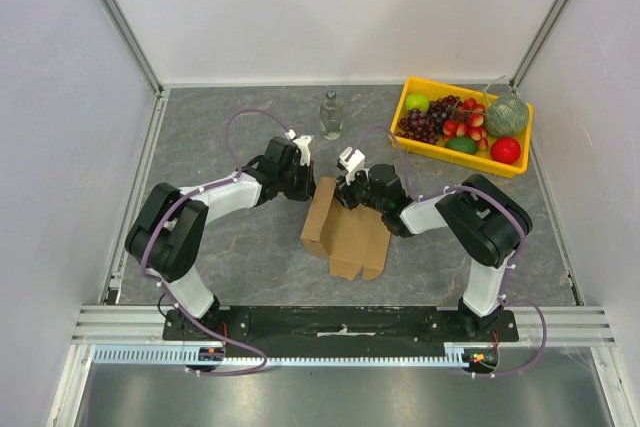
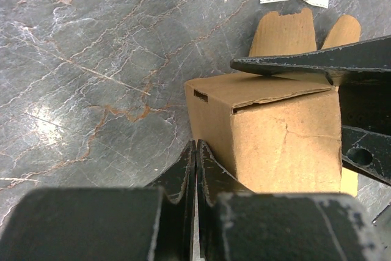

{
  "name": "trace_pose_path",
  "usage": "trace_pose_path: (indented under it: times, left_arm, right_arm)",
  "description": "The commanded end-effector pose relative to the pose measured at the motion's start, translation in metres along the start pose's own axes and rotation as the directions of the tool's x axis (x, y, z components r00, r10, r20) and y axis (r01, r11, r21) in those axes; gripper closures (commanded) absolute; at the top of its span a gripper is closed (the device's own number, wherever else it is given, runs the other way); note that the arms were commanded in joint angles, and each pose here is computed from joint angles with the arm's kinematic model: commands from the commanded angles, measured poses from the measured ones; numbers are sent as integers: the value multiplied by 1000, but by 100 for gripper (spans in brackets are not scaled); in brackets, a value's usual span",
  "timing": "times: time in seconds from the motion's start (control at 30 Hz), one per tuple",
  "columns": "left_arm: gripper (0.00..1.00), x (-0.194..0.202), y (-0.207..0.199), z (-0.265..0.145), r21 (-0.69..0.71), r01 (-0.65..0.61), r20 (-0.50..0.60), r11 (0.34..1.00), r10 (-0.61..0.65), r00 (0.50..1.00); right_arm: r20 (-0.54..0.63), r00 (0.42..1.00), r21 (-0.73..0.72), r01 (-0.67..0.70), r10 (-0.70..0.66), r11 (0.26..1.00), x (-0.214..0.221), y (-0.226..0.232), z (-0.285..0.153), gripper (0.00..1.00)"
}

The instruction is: Fold the paper box

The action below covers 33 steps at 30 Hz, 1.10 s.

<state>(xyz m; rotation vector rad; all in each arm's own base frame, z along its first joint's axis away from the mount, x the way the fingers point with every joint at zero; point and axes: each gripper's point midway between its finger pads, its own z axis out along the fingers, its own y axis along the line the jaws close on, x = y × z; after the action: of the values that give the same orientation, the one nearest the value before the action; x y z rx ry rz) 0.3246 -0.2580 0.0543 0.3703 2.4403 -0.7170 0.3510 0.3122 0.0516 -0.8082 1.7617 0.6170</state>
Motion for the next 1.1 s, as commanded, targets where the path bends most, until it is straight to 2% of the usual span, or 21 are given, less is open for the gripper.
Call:
trace_pose_path:
  times: [0.0, 0.3, 0.37, 0.4, 0.5, 0.63, 0.93, 1.07]
  left_arm:
    - [95, -13, -18, -2, 62, 3, 38, 998, -5, 999]
    - [96, -13, -17, -1, 62, 4, 35, 998, -6, 999]
    - [95, -13, -18, -1, 64, 2, 36, 998, -4, 999]
    - [96, -12, -18, -1, 66, 3, 33, 998, -5, 999]
    - [96, -12, -14, -2, 43, 4, 33, 999, -5, 999]
    - [96, -19, 5, -12, -73, 21, 59, 997, -17, 998]
    - [94, -46, 34, -55, -239, 69, 168, 969, -28, 985]
    - [93, -53, 38, -73, -280, 74, 201, 957, -16, 979]
  right_arm:
    - [64, 998, 14, 15, -16, 1000, -16, -1, 8, 68]
    - [70, 998, 11, 5, -6, 1000, -15, 0, 11, 77]
    - [70, 997, 10, 7, -7, 1000, -15, 0, 11, 77]
    - [70, 997, 8, 7, -7, 1000, -15, 1, 11, 75]
    - [74, 997, -1, 5, -5, 1000, -16, 3, 8, 55]
    - [72, 997, -2, 15, -15, 1000, -16, 5, -1, 45]
    - [32, 999, 19, 17, -17, 1000, -6, 8, -35, 39]
    - [66, 997, 44, -44, 41, 998, -15, 10, -57, 38]
